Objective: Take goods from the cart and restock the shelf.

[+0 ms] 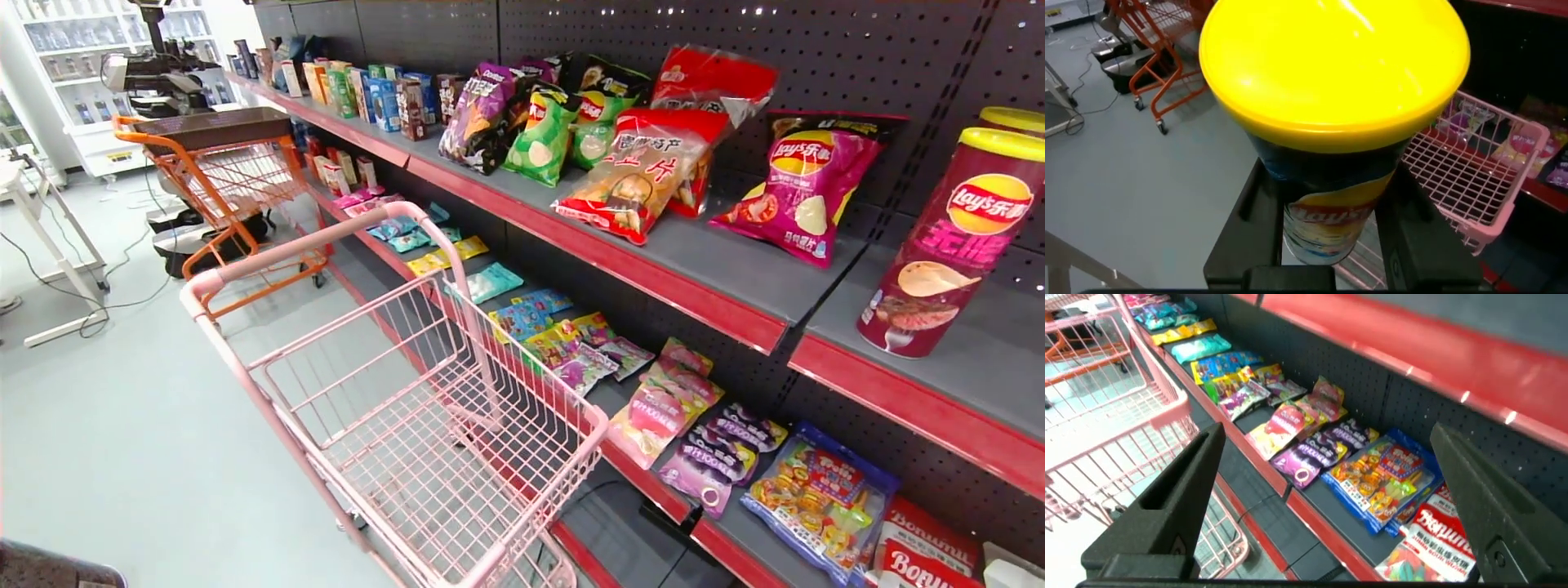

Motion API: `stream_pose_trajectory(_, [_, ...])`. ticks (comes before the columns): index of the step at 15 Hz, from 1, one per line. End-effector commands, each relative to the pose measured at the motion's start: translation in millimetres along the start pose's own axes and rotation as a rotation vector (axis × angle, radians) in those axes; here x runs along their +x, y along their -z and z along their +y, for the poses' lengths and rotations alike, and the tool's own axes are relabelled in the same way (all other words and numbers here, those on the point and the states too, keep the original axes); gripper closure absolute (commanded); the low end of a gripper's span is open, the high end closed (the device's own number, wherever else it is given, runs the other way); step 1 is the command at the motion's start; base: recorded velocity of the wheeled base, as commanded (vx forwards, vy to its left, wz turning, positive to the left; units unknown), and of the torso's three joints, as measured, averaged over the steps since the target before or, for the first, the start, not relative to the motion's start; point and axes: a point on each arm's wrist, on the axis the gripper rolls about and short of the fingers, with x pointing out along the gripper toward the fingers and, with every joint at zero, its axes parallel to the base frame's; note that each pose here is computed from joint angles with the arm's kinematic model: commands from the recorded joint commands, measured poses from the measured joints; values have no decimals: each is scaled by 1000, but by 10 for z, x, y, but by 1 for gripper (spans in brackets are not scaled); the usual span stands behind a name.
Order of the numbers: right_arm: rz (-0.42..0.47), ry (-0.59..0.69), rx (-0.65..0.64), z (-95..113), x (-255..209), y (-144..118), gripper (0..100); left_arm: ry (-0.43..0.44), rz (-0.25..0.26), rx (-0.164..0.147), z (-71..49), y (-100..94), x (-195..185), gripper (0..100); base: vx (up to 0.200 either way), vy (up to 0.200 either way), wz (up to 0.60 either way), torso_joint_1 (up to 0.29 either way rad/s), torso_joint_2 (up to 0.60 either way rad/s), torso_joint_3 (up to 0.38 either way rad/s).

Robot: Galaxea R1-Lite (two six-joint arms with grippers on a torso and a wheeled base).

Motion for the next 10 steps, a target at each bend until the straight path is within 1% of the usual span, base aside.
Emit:
stream_pose_trajectory(1, [0,-1,0,0,0,1,0,-1,3,0,0,0,6,100,0,0,0,212,-574,-364])
stream_pose_trajectory(5, [0,-1,1,0,0,1,0,0,0,3,0,-3,1,100,0,0,0,233,-596,-359])
stream_pose_trajectory(8, [0,-1,1,0,0,1,0,0,-10,4,2,-8,-15,100,0,0,0,183,-434,-255])
stream_pose_trajectory(9, [0,-2,1,0,0,1,0,-1,-15,8,3,-15,-21,100,0,0,0,173,-398,-222])
stream_pose_trajectory(10, [0,-5,1,1,0,1,0,-2,-23,29,4,-16,-33,100,0,0,0,168,-378,-227])
